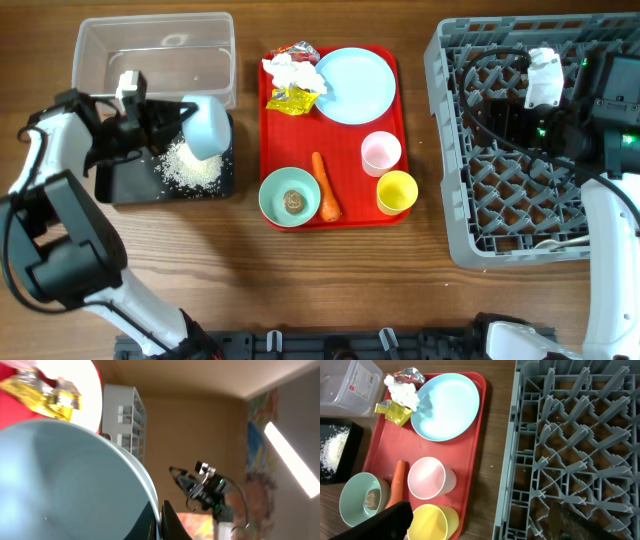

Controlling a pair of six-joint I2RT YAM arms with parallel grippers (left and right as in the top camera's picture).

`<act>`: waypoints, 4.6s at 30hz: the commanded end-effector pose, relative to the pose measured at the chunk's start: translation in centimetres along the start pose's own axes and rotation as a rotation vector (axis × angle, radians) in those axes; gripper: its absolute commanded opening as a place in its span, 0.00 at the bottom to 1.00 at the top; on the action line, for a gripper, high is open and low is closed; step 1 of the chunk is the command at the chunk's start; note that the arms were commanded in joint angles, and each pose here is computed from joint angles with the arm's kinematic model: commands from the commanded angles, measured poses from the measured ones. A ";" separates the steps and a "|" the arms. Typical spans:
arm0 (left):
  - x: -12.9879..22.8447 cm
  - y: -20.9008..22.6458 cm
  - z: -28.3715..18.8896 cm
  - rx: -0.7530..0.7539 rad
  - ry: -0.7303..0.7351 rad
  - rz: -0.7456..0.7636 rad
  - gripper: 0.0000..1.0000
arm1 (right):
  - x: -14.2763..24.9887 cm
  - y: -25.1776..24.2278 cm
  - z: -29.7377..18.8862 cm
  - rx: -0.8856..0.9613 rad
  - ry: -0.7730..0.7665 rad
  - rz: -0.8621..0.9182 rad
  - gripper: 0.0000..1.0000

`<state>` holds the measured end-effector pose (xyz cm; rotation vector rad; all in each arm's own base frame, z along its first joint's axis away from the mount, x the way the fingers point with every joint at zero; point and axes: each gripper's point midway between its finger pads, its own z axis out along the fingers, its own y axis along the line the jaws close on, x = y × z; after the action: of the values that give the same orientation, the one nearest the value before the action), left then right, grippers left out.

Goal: Sort waste into correct bins and load items into the dishwasher rack
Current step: 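Return the empty bowl to the red tray with the left gripper, then grasp the green bowl with food using the left gripper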

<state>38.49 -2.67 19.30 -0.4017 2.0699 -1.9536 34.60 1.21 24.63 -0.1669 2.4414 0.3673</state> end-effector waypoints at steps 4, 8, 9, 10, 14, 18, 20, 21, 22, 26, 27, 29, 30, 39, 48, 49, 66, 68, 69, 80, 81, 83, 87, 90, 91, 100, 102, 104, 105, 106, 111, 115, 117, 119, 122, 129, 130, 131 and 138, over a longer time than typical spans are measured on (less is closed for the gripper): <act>3.7 -6.6 4.6 -0.328 0.101 0.467 0.04 | -0.1 -0.2 0.4 0.008 0.004 -0.017 0.89; 3.6 -5.1 8.7 -0.739 0.049 0.701 0.04 | -0.1 -0.2 0.4 0.009 0.001 -0.018 0.90; 3.9 -4.6 10.0 -0.818 0.052 0.763 0.04 | -0.1 -0.2 0.4 0.008 0.003 -0.017 0.90; 4.0 -3.5 11.3 -0.918 0.055 0.824 0.04 | -0.1 -0.2 0.4 0.008 0.004 -0.016 0.89; 4.7 0.3 13.7 -1.182 0.082 0.924 0.04 | -0.1 -0.2 0.4 0.008 0.004 -0.017 0.90; 5.0 5.7 15.1 -1.325 0.152 0.885 0.04 | -0.1 -0.2 0.4 0.008 0.004 -0.017 0.90; 4.9 8.1 15.3 -1.356 0.177 0.835 0.04 | -0.1 -0.2 0.4 0.008 0.004 -0.017 0.89; 4.8 9.7 15.4 -1.374 0.196 0.811 0.04 | -0.1 -0.2 0.4 0.008 0.004 -0.017 0.90; 4.8 10.5 15.5 -1.383 0.207 0.798 0.04 | -0.1 -0.2 0.4 0.008 0.004 -0.017 0.89; 4.9 12.3 16.3 -1.388 0.230 0.792 0.04 | -0.1 -0.2 0.4 0.008 0.004 -0.017 0.89; 4.9 12.4 16.6 -1.384 0.228 0.798 0.04 | -0.1 -0.2 0.4 0.008 0.004 -0.017 0.90; 4.8 12.4 17.2 -1.371 0.220 0.812 0.04 | -0.1 -0.2 0.4 0.008 0.004 -0.017 0.89; 4.7 12.3 17.4 -1.365 0.214 0.819 0.04 | -0.1 -0.2 0.4 0.008 0.004 -0.017 0.90; 4.4 13.0 18.2 -1.352 0.203 0.831 0.04 | -0.1 -0.2 0.4 0.009 0.004 -0.017 0.89; 5.6 15.2 19.5 -1.334 0.264 0.821 0.04 | -0.1 -0.2 0.4 0.008 0.004 -0.017 0.89; 5.8 15.2 19.6 -1.333 0.267 0.824 0.04 | -0.1 -0.2 0.4 0.009 0.004 -0.017 0.90; 6.1 6.6 18.7 -1.341 0.274 0.824 0.79 | -0.1 -0.2 0.4 0.009 0.004 -0.017 0.90; 6.2 3.8 18.5 -1.319 0.248 0.840 0.77 | -0.1 -0.2 0.4 0.009 0.004 -0.017 0.90; 6.4 3.1 18.3 -1.315 0.242 0.844 0.76 | -0.1 -0.2 0.4 0.009 0.004 -0.018 0.90; 15.4 6.0 14.2 -1.368 0.519 0.481 0.61 | 0.0 -0.2 0.4 0.008 0.006 -0.016 0.90; 16.3 6.4 14.2 -1.377 0.548 0.482 0.61 | -0.1 -0.2 0.4 0.009 0.004 -0.017 0.90; 18.5 7.6 14.5 -1.388 0.613 0.507 0.62 | -0.1 -0.2 0.4 0.008 0.002 -0.018 0.90; 21.3 10.6 14.3 -1.442 0.665 0.538 0.58 | -0.1 -0.2 0.4 0.008 0.003 -0.017 0.90; 21.5 12.5 12.6 -1.534 0.652 0.524 0.54 | -0.1 -0.2 0.4 0.008 0.003 -0.017 0.90; 21.6 13.2 11.9 -1.557 0.658 0.523 0.53 | -0.1 -0.2 0.5 0.008 0.003 -0.016 0.90; 20.7 15.4 12.1 -1.557 0.616 0.577 0.39 | 0.3 -0.5 1.3 0.004 0.031 0.020 0.90; 20.7 16.2 12.1 -1.550 0.609 0.582 0.31 | 0.3 -0.6 1.4 0.003 0.035 0.023 0.90; 20.7 17.0 12.2 -1.541 0.597 0.591 0.23 | 0.3 -0.6 1.4 0.003 0.035 0.022 0.90; 20.6 17.1 12.2 -1.537 0.592 0.594 0.15 | 0.3 -0.6 1.4 0.003 0.035 0.022 0.90; 20.6 17.2 12.4 -1.533 0.587 0.598 0.09 | 0.3 -0.6 1.4 0.003 0.035 0.023 0.90; 20.5 17.0 12.4 -1.535 0.585 0.600 0.04 | 0.3 -0.6 1.4 0.003 0.035 0.022 0.90; 20.3 14.6 12.6 -1.538 0.588 0.597 0.04 | 0.3 -0.6 1.4 0.003 0.035 0.022 0.90; 19.9 12.1 13.2 -1.515 0.565 0.613 0.04 | 0.3 -0.6 1.4 0.003 0.035 0.021 0.90; 19.3 7.9 14.2 -1.436 0.490 0.665 0.04 | 0.3 -0.6 1.4 0.004 0.035 0.020 0.90; 18.2 3.6 14.1 -1.350 0.365 0.686 0.04 | 0.3 -0.6 1.4 0.004 0.034 0.019 0.90; 11.4 -1.6 7.0 -1.235 0.063 0.484 0.04 | 0.3 -0.6 1.4 0.003 0.033 0.020 0.90; 10.2 -1.6 5.8 -1.227 0.049 0.463 0.04 | 0.3 -0.6 1.4 0.004 0.032 0.020 0.90; 9.3 -1.4 4.9 -1.221 0.042 0.444 0.04 | 0.3 -0.6 1.4 0.004 0.032 0.019 0.90; 5.7 0.1 1.5 -1.083 0.055 0.324 0.04 | 0.3 -0.6 1.4 0.004 0.032 0.020 0.90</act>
<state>33.03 -6.24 19.29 -0.2467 2.8334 -0.3373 35.21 1.05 23.51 -0.1530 2.4709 0.3754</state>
